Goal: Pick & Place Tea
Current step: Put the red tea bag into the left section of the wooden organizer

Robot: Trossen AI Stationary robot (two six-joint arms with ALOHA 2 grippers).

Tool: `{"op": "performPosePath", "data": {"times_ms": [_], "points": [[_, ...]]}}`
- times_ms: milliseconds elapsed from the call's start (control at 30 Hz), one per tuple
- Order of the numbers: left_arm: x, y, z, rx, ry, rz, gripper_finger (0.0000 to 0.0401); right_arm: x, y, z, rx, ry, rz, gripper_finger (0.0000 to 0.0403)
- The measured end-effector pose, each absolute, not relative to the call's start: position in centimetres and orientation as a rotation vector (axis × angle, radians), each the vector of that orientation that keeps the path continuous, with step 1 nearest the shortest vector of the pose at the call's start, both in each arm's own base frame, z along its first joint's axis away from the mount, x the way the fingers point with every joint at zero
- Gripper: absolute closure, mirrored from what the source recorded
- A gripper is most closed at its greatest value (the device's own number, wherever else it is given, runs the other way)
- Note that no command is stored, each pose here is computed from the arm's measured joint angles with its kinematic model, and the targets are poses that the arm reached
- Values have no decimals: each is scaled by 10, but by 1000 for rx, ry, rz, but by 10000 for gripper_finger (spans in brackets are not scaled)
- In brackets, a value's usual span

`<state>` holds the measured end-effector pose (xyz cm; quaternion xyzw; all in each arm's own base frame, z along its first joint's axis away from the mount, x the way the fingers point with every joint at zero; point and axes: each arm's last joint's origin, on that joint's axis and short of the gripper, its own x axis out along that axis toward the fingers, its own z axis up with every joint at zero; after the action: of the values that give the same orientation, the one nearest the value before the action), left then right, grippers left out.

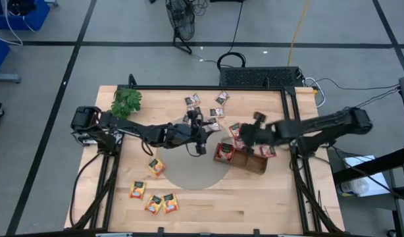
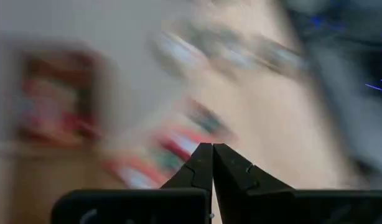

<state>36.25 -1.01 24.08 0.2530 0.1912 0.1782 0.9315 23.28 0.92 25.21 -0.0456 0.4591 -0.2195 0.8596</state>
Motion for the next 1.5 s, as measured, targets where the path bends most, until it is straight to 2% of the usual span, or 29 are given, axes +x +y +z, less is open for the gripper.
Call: {"op": "performPosePath", "data": {"times_ms": [67, 133, 233, 467, 567, 667, 767, 933, 1133, 1333, 1500], "points": [[362, -6, 240, 518, 406, 372, 244, 239, -9, 251, -15, 845, -346, 398], [362, -4, 240, 516, 407, 371, 245, 238, -27, 244, 47, 834, -313, 379], [362, 0, 239, 510, 411, 372, 244, 234, -50, 223, 86, 952, -391, 322], [363, 13, 239, 494, 415, 367, 244, 243, -80, 175, 180, 1198, -493, 152], [362, 19, 239, 477, 416, 381, 244, 250, -84, 159, 203, 1256, -505, 110], [362, 24, 239, 454, 417, 395, 244, 255, -86, 146, 269, 1304, -466, 96], [362, 28, 238, 438, 416, 389, 244, 260, -88, 138, 378, 1319, -430, 100], [362, 30, 238, 428, 412, 365, 244, 260, -91, 131, 411, 1340, -497, 124], [362, 30, 237, 423, 421, 361, 244, 260, -95, 135, 437, 1296, -528, 172], [362, 30, 237, 405, 423, 363, 244, 263, -97, 133, 392, 1273, -534, 241], [362, 30, 237, 401, 422, 364, 244, 256, -101, 133, 224, 1336, -666, 332]]}}
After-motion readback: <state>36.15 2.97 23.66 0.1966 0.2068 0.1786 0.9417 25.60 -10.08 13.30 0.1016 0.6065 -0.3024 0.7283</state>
